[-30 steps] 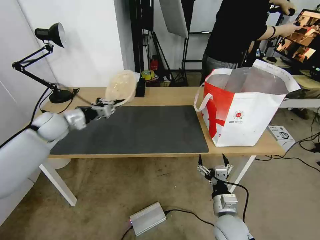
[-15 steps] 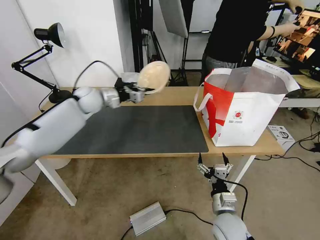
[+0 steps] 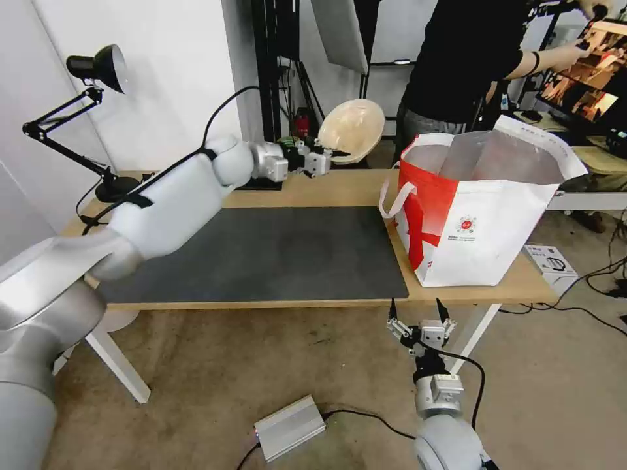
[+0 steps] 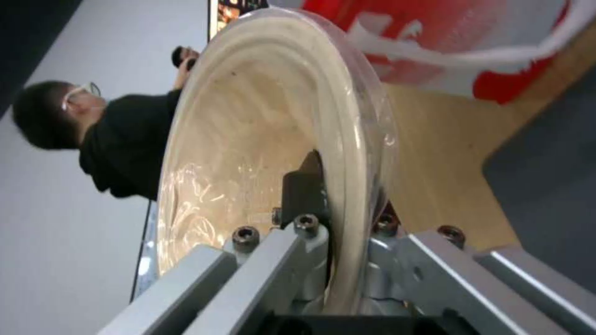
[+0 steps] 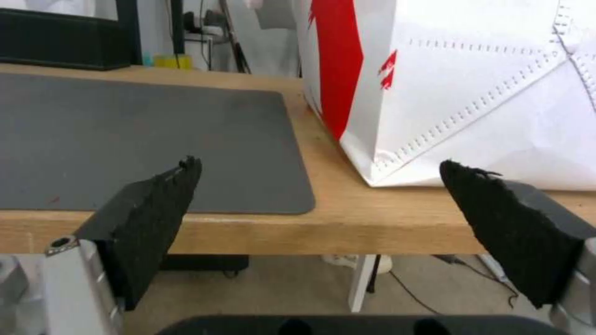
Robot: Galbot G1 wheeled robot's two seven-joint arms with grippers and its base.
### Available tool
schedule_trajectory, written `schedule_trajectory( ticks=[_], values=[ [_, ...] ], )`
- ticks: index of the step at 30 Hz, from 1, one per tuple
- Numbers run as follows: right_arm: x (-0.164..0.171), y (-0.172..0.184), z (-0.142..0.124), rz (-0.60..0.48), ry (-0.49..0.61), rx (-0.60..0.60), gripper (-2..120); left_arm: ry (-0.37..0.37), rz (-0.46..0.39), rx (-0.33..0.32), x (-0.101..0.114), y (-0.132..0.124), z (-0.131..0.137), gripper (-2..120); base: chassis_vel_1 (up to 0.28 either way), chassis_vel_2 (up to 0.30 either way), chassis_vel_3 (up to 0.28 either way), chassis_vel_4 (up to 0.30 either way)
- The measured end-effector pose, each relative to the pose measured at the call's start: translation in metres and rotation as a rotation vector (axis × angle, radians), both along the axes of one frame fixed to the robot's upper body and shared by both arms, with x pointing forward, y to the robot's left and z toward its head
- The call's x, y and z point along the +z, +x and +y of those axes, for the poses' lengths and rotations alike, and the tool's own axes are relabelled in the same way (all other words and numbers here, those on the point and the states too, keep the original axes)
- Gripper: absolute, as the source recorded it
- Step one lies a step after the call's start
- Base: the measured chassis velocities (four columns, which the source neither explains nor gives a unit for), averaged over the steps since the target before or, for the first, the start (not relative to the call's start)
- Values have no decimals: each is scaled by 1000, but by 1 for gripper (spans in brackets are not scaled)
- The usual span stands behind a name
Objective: Pick up the trash from the table and place it into the takeout bag.
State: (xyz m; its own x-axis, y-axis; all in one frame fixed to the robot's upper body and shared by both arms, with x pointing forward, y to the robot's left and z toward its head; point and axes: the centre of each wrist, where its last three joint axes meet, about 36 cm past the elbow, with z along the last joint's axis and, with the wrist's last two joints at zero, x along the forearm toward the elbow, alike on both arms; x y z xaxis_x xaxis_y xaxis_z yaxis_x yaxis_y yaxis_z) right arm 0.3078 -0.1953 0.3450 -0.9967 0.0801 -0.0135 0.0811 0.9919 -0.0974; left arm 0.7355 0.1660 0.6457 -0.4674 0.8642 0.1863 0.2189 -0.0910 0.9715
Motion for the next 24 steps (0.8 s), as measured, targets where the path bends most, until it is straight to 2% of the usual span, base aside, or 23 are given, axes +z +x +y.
schedule_trajectory(
  ticks=[8,16,24],
  values=[
    [-2,-4,-2,11,-2,-9,98,-6,-18,-54,4,-8,-39,0,0,0,0,0],
    [-8,-3,-3,11,-20,-8,98,62,-69,-117,2,-23,-81,0,0,0,0,0],
    [-9,-4,-3,10,-17,-11,98,108,-105,-143,5,-25,-102,0,0,0,0,0]
  ],
)
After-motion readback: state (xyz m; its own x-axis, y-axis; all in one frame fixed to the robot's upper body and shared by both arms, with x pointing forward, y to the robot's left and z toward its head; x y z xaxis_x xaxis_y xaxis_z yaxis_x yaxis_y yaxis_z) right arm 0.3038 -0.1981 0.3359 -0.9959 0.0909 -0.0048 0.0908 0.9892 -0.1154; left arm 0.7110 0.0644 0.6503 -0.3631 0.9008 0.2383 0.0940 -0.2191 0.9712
